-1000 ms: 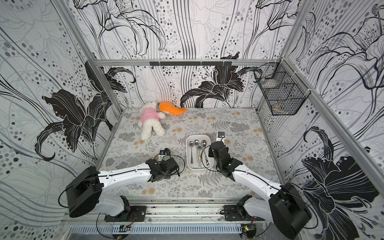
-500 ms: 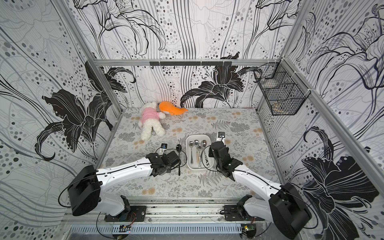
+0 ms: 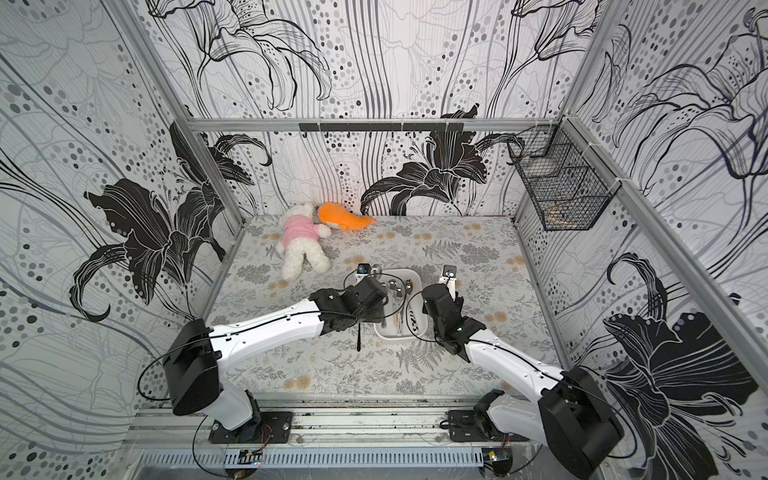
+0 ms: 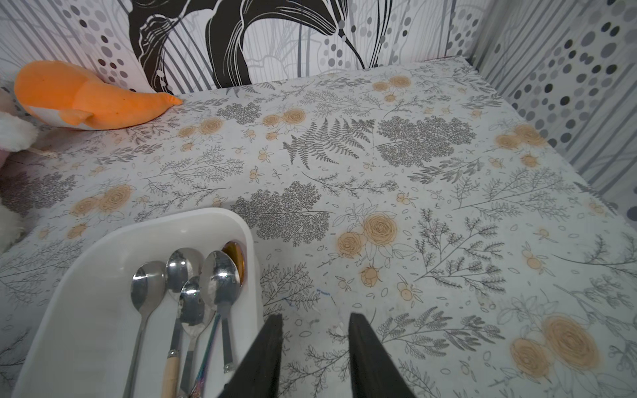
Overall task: Put the spoon into the storage box
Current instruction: Place the spoon in the storage box.
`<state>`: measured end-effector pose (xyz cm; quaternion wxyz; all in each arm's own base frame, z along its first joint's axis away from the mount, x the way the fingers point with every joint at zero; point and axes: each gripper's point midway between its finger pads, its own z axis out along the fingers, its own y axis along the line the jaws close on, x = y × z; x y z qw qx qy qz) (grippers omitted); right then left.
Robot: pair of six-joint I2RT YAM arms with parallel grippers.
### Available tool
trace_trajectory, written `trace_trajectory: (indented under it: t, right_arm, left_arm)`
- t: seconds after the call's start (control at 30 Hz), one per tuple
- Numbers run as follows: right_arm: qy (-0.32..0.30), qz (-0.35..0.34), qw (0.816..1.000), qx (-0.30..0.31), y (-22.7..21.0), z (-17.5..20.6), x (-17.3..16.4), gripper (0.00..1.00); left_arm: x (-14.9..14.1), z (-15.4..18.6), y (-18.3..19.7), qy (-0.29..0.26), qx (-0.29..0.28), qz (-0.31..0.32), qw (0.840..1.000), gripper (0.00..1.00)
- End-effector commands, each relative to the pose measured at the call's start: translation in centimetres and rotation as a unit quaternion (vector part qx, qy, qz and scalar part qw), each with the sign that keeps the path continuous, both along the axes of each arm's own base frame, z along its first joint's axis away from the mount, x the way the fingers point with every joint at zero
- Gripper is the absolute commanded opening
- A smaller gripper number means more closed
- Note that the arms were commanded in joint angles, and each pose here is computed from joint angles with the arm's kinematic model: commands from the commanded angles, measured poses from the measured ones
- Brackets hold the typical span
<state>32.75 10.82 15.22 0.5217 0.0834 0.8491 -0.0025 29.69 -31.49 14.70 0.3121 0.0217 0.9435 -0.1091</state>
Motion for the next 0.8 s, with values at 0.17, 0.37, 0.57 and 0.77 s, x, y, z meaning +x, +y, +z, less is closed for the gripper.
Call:
trace_trajectory:
  t: [0.17,0.37,0.57,0.77]
  right_arm:
    - [-0.014,-0.04,0.999,-0.003,-1.6,0.9,-0.3,0.36]
    - [-0.013,-0.04,0.999,-0.002,-1.5,0.9,-0.3,0.36]
    - [-0.013,-0.039,0.999,-0.001,-1.5,1.0,-0.3,0.36]
    - [-0.012,-0.04,0.999,-0.002,-1.5,0.9,-0.3,0.36]
  left_arm:
    - [2.3,-2.5,-5.1,0.011,-0.016,-0.014,1.0,0.0]
    - [2.9,-5.2,-5.2,0.024,0.014,-0.001,1.0,0.0]
    - [3.0,-7.2,-5.0,0.033,0.033,0.011,0.999,0.0]
    - [3.5,-8.8,-4.0,0.036,0.06,0.032,0.997,0.01]
